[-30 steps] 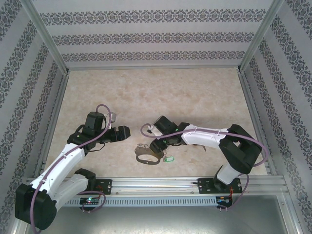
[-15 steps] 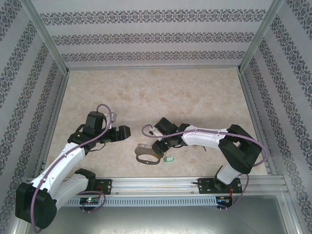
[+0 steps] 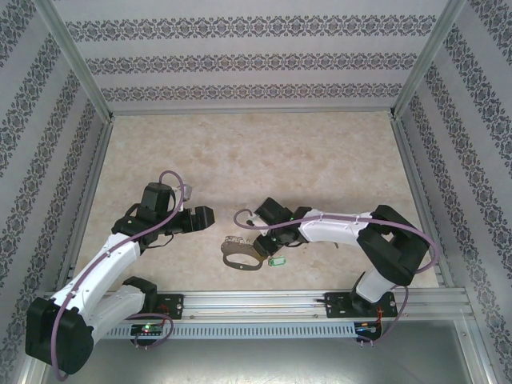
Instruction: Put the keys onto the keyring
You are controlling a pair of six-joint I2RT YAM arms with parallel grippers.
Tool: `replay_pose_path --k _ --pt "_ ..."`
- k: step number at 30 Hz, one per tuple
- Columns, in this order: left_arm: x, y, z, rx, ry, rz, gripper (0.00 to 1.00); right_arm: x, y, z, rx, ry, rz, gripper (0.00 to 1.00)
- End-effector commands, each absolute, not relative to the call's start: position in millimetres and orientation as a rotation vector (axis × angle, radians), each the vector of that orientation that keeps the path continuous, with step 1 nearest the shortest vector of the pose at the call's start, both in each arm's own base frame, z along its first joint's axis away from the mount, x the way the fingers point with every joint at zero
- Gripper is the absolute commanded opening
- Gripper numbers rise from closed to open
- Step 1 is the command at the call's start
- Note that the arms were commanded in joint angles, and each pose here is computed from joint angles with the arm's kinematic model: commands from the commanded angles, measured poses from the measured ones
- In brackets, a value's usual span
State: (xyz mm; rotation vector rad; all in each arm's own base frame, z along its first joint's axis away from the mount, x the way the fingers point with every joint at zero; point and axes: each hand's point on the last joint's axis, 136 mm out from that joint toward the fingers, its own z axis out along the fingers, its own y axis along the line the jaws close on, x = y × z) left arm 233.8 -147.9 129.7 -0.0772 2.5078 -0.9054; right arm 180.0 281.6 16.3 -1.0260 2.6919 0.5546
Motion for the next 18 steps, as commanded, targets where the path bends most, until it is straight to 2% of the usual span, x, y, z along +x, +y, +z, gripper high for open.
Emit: replay_pose_path --k 1,5,12,13,16,18 --pt "237 -153 138 -0.051 2.473 -0.926 0.83 166 282 14 -1.057 2.709 0.579 0.29" --pt "237 -152 138 -0.057 2.474 -0.923 0.83 162 285 16 -1.065 2.696 0.593 0.21" --pt "237 -151 139 -0.058 2.472 -0.920 0.82 163 287 21 -1.059 2.677 0.599 0.16" --pt "237 -152 139 -0.057 2.473 -0.921 0.82 163 289 22 -1.061 2.669 0.607 0.18" --pt "236 -151 139 -0.058 2.473 -0.919 0.82 166 292 24 -1.064 2.649 0.610 0.33" --pt "236 -151 139 -0.059 2.475 -0.916 0.82 168 295 24 -1.071 2.640 0.611 0.35"
